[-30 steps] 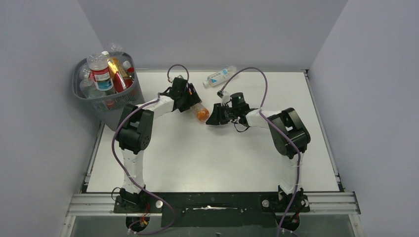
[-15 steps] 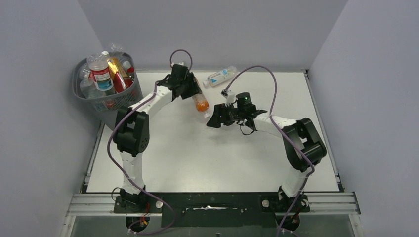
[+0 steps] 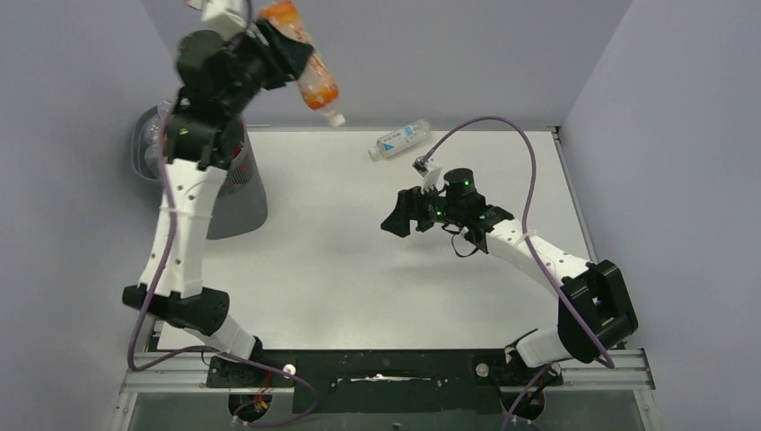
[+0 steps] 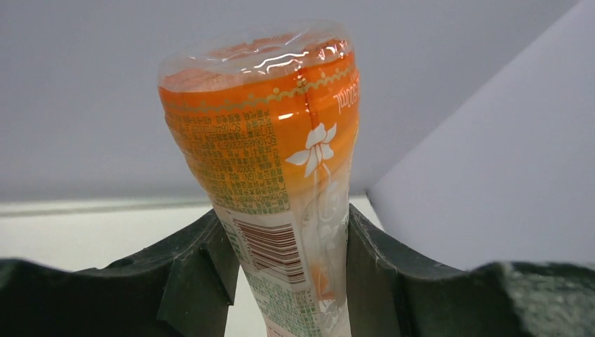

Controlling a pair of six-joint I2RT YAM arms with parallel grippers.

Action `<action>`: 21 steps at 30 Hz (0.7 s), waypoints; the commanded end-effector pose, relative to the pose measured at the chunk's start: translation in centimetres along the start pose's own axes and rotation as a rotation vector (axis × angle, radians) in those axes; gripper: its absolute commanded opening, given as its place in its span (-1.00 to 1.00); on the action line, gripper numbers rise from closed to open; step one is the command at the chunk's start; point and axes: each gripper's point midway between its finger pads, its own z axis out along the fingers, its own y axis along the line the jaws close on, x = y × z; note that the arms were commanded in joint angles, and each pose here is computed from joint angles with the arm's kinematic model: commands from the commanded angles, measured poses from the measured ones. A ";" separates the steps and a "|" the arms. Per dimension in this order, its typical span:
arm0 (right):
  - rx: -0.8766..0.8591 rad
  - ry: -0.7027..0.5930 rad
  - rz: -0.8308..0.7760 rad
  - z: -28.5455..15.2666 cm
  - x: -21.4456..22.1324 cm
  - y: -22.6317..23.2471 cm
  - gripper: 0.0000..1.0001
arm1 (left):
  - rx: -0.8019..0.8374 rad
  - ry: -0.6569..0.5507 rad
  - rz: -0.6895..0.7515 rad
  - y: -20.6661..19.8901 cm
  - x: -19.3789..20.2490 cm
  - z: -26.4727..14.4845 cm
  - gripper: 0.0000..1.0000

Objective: Put the plastic bottles in the bin
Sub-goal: Place the plastic bottle in the trash bin.

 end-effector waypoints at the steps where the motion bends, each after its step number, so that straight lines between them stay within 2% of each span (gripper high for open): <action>1: 0.013 0.004 -0.024 -0.7 0.5 1.1 0.76 | -0.018 -0.310 0.110 -1.3 -12.7 -10.9 -0.21; 5: 0.013 0.037 -0.024 -0.6 1.7 1.8 0.76 | -0.184 -0.511 0.238 -0.4 -18.3 -18.2 -0.12; 10: 0.004 0.059 -0.026 -0.9 2.9 2.7 0.76 | -0.500 -0.642 0.317 3.4 -20.6 -23.6 -0.07; 15: -0.007 0.076 -0.024 -1.3 3.7 3.0 0.77 | -0.714 -0.651 0.351 7.2 -20.8 -24.2 -0.07; 21: -0.019 0.101 -0.045 -1.4 3.9 3.1 0.78 | -0.847 -0.632 0.402 11.2 -21.7 -21.6 -0.07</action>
